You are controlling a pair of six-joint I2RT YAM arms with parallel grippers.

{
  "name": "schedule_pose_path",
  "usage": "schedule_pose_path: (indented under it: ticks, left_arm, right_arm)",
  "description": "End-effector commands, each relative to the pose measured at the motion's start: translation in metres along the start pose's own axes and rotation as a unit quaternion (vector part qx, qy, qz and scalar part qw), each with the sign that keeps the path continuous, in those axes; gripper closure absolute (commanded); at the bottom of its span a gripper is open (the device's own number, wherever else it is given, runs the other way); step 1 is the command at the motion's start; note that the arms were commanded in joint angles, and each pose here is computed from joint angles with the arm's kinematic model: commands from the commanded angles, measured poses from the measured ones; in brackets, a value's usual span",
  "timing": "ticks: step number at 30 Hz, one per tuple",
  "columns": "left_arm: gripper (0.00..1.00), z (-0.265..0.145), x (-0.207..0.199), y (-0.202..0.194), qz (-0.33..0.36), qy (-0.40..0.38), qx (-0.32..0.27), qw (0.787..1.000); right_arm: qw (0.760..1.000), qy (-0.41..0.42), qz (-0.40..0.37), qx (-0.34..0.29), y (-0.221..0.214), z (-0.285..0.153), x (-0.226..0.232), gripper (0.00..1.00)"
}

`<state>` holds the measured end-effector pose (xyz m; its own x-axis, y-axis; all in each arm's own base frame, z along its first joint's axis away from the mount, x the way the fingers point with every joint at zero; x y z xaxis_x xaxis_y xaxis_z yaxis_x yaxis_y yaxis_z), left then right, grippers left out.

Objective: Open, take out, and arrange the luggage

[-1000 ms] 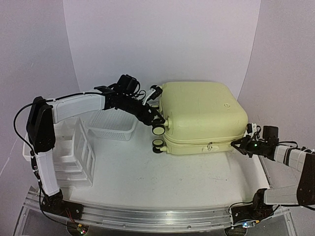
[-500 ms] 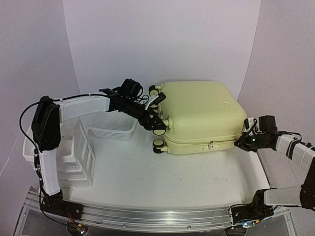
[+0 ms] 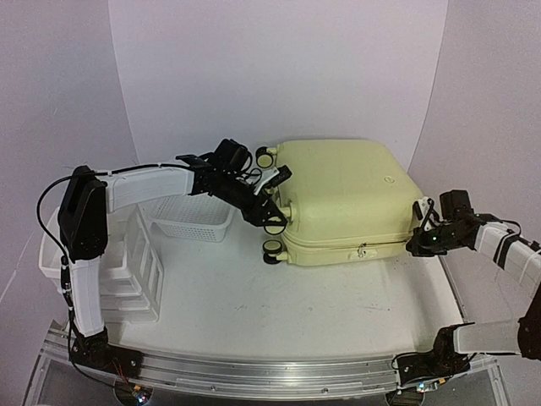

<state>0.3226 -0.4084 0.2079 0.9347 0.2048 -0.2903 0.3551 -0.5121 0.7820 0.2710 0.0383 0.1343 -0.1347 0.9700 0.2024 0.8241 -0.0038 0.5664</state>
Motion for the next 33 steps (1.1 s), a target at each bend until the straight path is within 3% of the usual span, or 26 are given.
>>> schedule_pose_path:
  ticks: [1, 6, 13, 17, 24, 30, 33]
  left_arm:
    - [0.65, -0.022, 0.016, 0.025, -0.006, 0.081, -0.025, 0.996]
    - [0.85, -0.028, 0.036, 0.017, -0.040, 0.121, -0.019, 0.992]
    - [0.98, -0.035, 0.042, 0.009, -0.059, 0.137, -0.016, 0.989]
    - [0.99, -0.036, 0.039, 0.011, -0.064, 0.131, -0.019, 0.989]
    - [1.00, -0.035, 0.035, 0.013, -0.074, 0.116, -0.024, 0.990]
    - [1.00, -0.045, 0.047, 0.008, -0.088, 0.164, -0.024, 0.982]
    - [1.00, -0.052, 0.056, 0.004, -0.099, 0.188, -0.028, 0.977]
  right_arm:
    - [0.997, -0.033, -0.046, 0.049, -0.021, -0.011, -0.005, 1.00]
    - [0.995, -0.069, -0.066, 0.025, -0.022, -0.018, -0.015, 1.00]
    - [0.996, -0.087, -0.016, 0.022, -0.016, -0.012, -0.033, 1.00]
    - [0.999, -0.035, -0.013, 0.034, -0.018, 0.004, -0.024, 1.00]
    - [0.999, 0.016, 0.020, -0.039, -0.010, 0.022, -0.014, 1.00]
    - [0.993, -0.095, 0.001, -0.074, -0.011, 0.012, -0.043, 1.00]
    - [0.985, -0.115, -0.078, -0.104, -0.009, 0.008, -0.046, 1.00]
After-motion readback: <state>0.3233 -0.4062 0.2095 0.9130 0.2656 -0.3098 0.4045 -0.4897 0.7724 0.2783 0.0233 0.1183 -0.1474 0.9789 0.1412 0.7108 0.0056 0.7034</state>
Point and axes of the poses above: each gripper's point midway between its finger pads, its own z axis out along the fingers, its own x axis along the line the jaws close on, y = z × x, the point moved 3 cm from there along -z, back along the fingers, and after that the axes turned 1 degree about -z, right-handed, at the moved point
